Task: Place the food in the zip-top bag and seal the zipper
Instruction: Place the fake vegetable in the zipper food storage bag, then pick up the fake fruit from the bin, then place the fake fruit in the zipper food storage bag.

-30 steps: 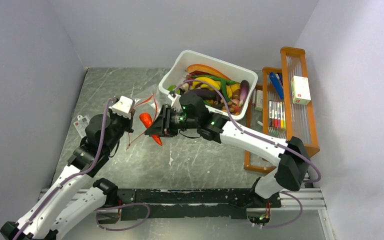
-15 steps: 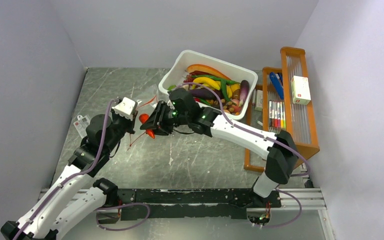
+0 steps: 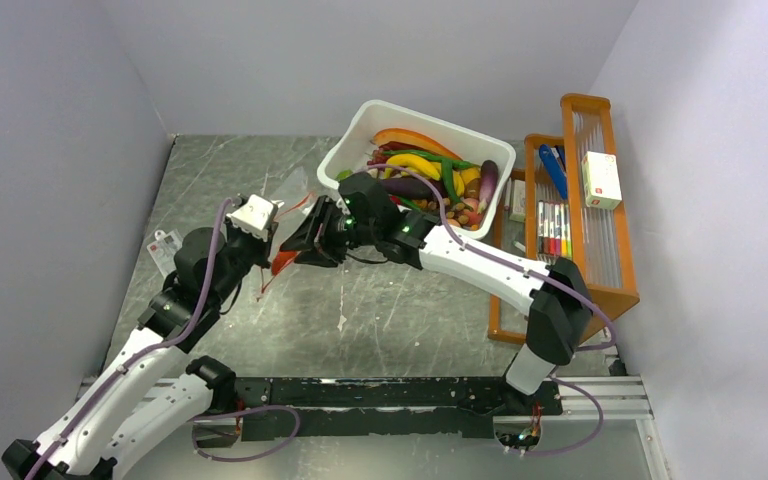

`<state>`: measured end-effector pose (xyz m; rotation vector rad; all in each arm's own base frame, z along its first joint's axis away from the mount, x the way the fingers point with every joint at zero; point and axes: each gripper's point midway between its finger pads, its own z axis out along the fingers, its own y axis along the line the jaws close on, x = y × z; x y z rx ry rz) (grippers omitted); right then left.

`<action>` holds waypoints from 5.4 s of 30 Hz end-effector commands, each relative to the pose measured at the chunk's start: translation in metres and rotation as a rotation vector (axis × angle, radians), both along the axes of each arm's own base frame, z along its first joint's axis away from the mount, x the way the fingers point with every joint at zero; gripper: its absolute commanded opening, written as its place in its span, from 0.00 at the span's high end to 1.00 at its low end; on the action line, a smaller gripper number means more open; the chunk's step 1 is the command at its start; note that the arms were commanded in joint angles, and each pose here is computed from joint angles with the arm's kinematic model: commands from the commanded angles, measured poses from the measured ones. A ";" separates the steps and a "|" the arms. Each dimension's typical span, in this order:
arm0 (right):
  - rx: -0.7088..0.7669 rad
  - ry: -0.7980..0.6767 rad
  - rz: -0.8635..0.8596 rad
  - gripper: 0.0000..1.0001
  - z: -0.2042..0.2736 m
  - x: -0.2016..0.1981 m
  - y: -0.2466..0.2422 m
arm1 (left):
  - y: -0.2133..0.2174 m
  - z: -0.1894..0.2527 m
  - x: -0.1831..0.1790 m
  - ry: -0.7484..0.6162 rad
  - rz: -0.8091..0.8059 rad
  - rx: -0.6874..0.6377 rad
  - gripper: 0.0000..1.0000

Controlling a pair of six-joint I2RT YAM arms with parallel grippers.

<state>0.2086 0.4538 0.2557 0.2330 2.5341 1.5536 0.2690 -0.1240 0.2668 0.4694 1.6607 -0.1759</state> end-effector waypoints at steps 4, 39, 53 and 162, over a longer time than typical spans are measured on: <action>0.008 -0.119 -0.106 0.55 0.032 0.026 -0.021 | -0.004 0.004 0.001 -0.020 -0.022 -0.001 0.93; -0.876 -1.058 -0.206 0.55 0.030 0.176 -0.245 | -0.031 -0.027 -0.023 0.183 -0.167 -0.053 0.93; -0.956 -0.943 -0.118 0.49 -0.060 0.301 -0.282 | -0.037 -0.022 -0.031 0.156 -0.229 -0.062 0.93; -0.829 -2.194 0.707 0.76 0.091 0.009 -0.168 | -0.071 0.012 -0.055 0.368 -0.373 -0.225 0.93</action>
